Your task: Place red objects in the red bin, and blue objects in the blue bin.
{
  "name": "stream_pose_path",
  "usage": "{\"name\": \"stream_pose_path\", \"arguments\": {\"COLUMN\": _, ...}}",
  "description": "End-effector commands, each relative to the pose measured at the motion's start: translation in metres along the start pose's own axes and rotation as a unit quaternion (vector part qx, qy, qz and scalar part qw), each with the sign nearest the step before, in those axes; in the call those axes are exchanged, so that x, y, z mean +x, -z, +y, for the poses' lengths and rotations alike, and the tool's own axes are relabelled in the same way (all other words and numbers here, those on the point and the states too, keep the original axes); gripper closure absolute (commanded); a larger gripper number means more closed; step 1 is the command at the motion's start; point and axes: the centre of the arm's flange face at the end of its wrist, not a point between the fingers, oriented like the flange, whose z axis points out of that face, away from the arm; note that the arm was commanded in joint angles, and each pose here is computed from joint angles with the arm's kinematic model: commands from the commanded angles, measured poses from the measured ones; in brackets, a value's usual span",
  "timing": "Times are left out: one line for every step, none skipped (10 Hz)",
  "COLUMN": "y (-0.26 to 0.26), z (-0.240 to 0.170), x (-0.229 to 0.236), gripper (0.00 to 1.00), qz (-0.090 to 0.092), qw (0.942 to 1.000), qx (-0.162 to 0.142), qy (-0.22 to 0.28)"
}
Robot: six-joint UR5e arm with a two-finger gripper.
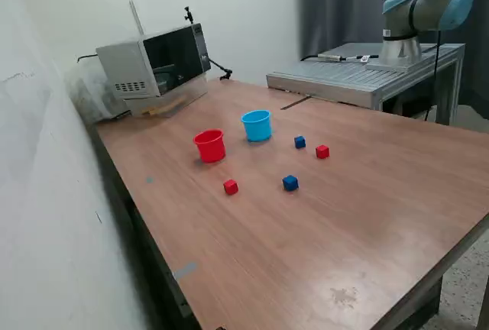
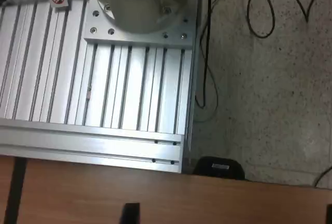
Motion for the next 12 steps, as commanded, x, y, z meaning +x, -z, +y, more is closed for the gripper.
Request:
{"name": "stream_pose_path", "arguments": {"y": 0.004, "z": 0.003, "x": 0.006, "gripper": 0.00, "qz": 0.010, "qw": 0.9997, "qx": -0.023, "qy": 0.001}}
{"name": "stream_pose_path", "arguments": {"y": 0.004, "z": 0.002, "x": 0.008, "gripper": 0.00, "qz": 0.015, "qw": 0.9996, "qx": -0.023, "qy": 0.002}}
{"name": "stream_pose_path", "arguments": {"y": 0.002, "z": 0.003, "x": 0.009, "gripper": 0.00, "qz": 0.016, "qw": 0.9997, "qx": -0.021, "qy": 0.002}}
{"name": "stream_pose_path", "arguments": {"y": 0.002, "z": 0.002, "x": 0.008, "gripper": 0.00, "qz": 0.016, "qw": 0.9996, "qx": -0.022, "qy": 0.002}}
{"name": "stream_pose_path", "arguments": {"y": 0.000, "z": 0.002, "x": 0.009, "gripper": 0.00, "qz": 0.016, "qw": 0.9997, "qx": -0.019, "qy": 0.002}}
{"name": "stream_pose_path", "arguments": {"y": 0.000, "z": 0.003, "x": 0.008, "gripper": 0.00, "qz": 0.016, "qw": 0.9996, "qx": -0.022, "qy": 0.001}}
{"name": "stream_pose_path", "arguments": {"y": 0.007, "z": 0.010, "x": 0.007, "gripper": 0.00, "qz": 0.016, "qw": 0.9983, "qx": -0.056, "qy": -0.002}}
{"name": "stream_pose_path", "arguments": {"y": 0.020, "z": 0.021, "x": 0.001, "gripper": 0.00, "qz": 0.019, "qw": 0.9939, "qx": -0.108, "qy": -0.013}}
{"name": "stream_pose_path", "arguments": {"y": 0.028, "z": 0.030, "x": -0.002, "gripper": 0.00, "qz": 0.019, "qw": 0.9891, "qx": -0.145, "qy": -0.018}}
{"name": "stream_pose_path", "arguments": {"y": 0.031, "z": 0.047, "x": -0.011, "gripper": 0.00, "qz": 0.021, "qw": 0.9848, "qx": -0.170, "qy": -0.031}}
{"name": "stream_pose_path", "arguments": {"y": 0.027, "z": 0.077, "x": -0.015, "gripper": 0.00, "qz": 0.028, "qw": 0.9800, "qx": -0.187, "qy": -0.063}}
{"name": "stream_pose_path", "arguments": {"y": 0.019, "z": 0.105, "x": -0.015, "gripper": 0.00, "qz": 0.035, "qw": 0.9749, "qx": -0.198, "qy": -0.095}}
